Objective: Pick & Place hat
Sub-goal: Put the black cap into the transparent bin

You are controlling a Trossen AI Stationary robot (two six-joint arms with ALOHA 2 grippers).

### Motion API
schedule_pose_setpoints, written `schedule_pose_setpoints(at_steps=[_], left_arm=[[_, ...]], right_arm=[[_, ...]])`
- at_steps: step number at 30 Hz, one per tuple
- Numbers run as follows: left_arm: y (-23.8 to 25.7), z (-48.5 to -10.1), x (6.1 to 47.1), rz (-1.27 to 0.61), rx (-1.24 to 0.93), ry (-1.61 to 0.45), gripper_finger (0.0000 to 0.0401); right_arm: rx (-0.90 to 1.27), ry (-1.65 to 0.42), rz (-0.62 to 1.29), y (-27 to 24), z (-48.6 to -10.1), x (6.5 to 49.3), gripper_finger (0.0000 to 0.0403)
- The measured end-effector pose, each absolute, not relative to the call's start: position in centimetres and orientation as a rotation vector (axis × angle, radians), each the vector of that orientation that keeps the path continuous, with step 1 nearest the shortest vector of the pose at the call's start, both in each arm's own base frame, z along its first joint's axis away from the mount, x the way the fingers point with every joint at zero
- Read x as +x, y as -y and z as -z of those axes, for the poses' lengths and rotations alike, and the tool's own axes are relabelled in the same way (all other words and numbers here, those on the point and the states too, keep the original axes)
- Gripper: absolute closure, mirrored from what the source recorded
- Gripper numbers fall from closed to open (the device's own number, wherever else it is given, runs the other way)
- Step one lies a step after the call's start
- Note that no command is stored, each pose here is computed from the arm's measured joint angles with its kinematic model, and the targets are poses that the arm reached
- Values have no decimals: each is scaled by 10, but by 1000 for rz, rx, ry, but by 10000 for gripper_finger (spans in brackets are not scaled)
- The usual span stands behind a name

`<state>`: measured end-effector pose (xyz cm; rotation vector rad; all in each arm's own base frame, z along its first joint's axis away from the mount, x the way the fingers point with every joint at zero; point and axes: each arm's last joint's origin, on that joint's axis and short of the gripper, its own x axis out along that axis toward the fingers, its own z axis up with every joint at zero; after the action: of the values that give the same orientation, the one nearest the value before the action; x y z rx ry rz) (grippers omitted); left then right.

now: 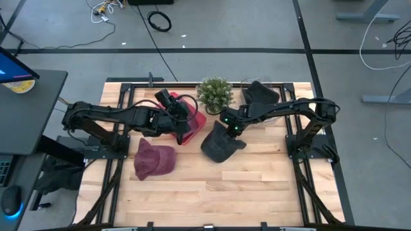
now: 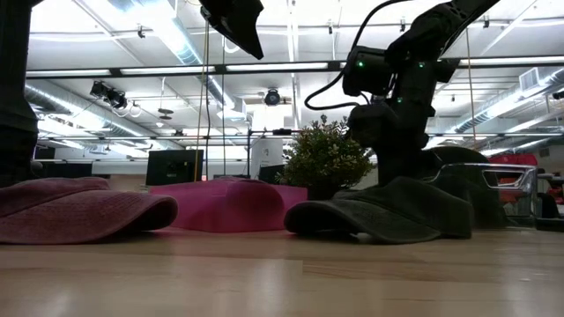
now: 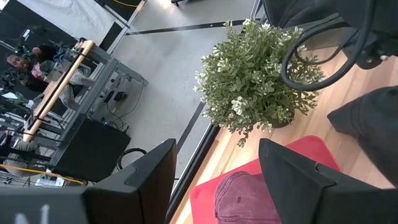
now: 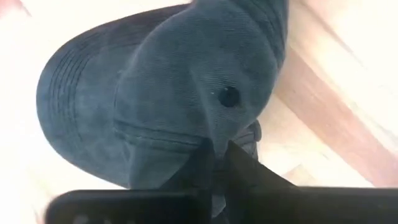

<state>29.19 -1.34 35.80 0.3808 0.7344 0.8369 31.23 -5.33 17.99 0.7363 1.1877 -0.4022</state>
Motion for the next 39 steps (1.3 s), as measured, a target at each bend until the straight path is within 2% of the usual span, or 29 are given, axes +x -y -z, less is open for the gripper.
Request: schedule_pose_setpoints(at_steps=[5,11,22,30,39], left_arm=[[13,-358,292,-837,381,-734,170],[13,-358,292,-839,375,-732,170],[14,-359,294,-878,218,-644,170],[18,-374,310,-808,-54,-406,170],[20,-408,327,-653,-327,-31,169]], right_arm=[[762,-1184,375,51,-190,307,394],[785,-1064,323,41,-237,286,399],[823,-570,227,28,-339,217,402],[724,-100,230,28,-393,182,402],[540,214,136,28,-427,176,403]])
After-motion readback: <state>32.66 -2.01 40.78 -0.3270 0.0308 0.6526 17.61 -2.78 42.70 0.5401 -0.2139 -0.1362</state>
